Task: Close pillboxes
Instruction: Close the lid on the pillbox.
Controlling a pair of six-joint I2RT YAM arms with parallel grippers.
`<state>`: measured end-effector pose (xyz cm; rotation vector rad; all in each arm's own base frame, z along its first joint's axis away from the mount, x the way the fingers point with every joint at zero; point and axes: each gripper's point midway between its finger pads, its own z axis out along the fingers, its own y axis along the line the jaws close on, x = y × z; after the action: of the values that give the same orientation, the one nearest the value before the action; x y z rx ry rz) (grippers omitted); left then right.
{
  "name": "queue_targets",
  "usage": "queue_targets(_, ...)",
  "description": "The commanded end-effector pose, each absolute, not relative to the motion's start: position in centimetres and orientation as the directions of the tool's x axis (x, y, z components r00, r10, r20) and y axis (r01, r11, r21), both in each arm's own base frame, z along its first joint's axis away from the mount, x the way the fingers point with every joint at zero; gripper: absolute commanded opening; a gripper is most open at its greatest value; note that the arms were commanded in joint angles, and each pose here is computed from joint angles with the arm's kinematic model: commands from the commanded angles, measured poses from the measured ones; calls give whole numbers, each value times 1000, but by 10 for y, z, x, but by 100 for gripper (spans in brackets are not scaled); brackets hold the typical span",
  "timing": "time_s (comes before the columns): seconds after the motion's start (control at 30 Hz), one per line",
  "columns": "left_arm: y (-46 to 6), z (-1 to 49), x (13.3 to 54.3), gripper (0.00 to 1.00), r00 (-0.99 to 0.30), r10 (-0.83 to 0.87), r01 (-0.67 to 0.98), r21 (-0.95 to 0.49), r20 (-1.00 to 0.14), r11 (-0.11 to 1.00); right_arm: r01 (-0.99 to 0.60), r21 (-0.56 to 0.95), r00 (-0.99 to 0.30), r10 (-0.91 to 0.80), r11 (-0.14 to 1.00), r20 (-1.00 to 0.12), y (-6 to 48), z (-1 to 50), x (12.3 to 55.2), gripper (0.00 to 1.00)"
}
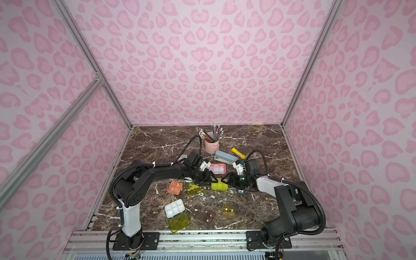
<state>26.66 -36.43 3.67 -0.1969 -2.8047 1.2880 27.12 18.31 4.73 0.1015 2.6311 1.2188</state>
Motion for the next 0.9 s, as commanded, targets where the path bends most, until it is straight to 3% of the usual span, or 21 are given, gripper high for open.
queue_targets(0.0,-361,41,268,60,-988,149,124,-739,-33,662,-40,757,-966,167,652,-195,182,48,272,70)
queue_targets(0.57,-350,58,266,68,-985,158,164,-707,-75,688,-60,754,-959,173,654,-226,180,60,276,71)
queue_targets(0.87,-342,80,263,70,-979,165,203,-691,-122,694,-102,693,-945,148,714,-291,177,72,277,71)
